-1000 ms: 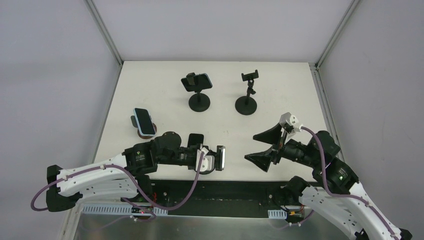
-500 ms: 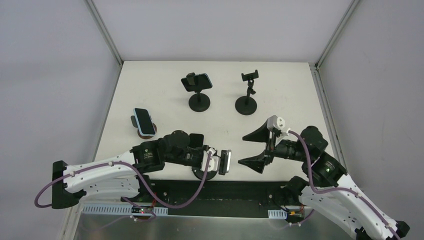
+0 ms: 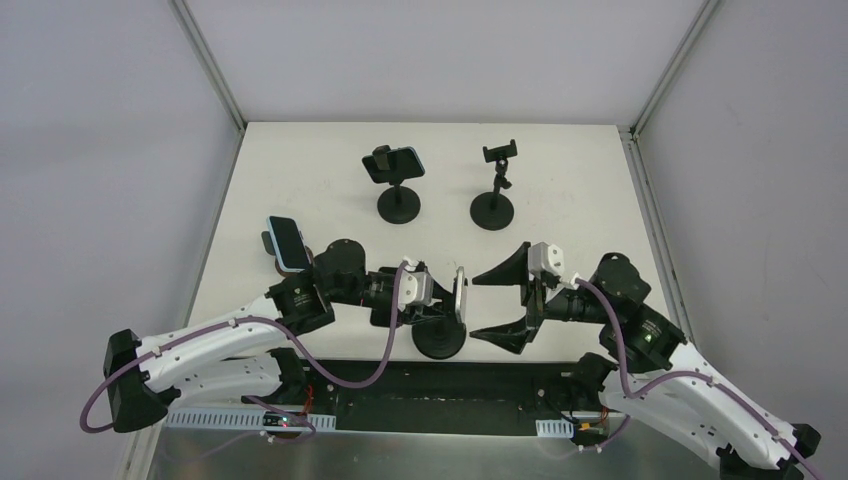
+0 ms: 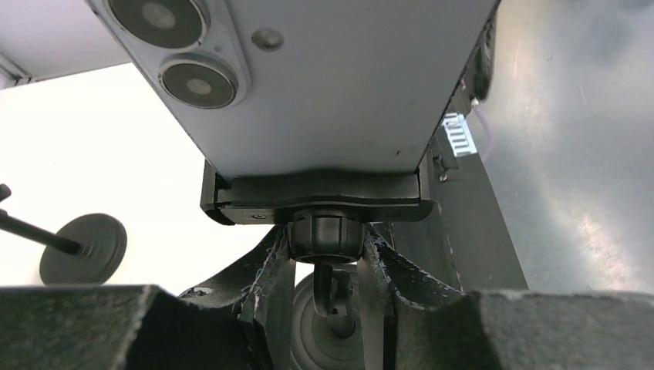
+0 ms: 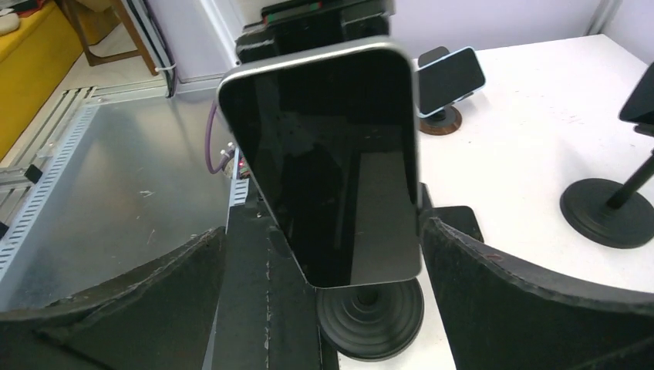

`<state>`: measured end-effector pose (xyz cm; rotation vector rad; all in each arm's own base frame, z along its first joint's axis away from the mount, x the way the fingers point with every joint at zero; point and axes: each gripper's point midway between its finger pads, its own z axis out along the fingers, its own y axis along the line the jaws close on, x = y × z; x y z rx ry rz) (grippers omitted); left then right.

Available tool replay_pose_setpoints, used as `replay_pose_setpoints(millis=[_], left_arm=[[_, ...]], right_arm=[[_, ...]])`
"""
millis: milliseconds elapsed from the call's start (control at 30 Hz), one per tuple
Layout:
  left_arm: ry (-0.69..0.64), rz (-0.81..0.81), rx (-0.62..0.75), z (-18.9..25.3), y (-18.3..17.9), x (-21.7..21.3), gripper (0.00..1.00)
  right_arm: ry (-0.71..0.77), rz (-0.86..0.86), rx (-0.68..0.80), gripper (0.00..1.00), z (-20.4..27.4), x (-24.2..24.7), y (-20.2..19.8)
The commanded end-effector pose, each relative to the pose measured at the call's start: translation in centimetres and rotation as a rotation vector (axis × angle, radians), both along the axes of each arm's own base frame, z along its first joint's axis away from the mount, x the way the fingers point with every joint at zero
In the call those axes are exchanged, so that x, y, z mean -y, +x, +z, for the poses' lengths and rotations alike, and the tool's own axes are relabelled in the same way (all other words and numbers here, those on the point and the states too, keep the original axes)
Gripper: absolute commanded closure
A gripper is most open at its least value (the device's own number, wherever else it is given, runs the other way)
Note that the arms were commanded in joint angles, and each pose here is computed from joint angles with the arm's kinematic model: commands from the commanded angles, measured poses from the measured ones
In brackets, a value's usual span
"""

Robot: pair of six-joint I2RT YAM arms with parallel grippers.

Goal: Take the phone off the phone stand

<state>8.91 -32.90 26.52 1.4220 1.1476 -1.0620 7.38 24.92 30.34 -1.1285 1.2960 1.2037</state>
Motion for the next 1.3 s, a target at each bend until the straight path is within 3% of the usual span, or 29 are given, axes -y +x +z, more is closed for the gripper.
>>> replay_pose_setpoints(millis=[0, 233, 467, 1267], left_arm=[[-0.233, -0.107, 0.064, 6.4, -1.3, 0.8, 1.0], [-0.238, -0.139, 0.063, 6.5, -1.9, 0.7, 1.0], [-0.236, -0.155, 0.058, 6.2, -2.3, 0.4, 1.0], [-0.195, 0.029, 0.042, 4.7, 1.8, 1.5, 1.0]], right_arm=[[0.036, 0.012, 0.082, 0.01, 1.0, -0.7, -0.1], [0.027, -0.069, 0.107, 0.01, 1.3, -1.1, 1.5], [0.016, -0.02, 0.099, 0.01, 1.8, -1.4, 0.7], [0.018, 0.021, 0.05, 0.01, 1.7, -2.1, -0.2]])
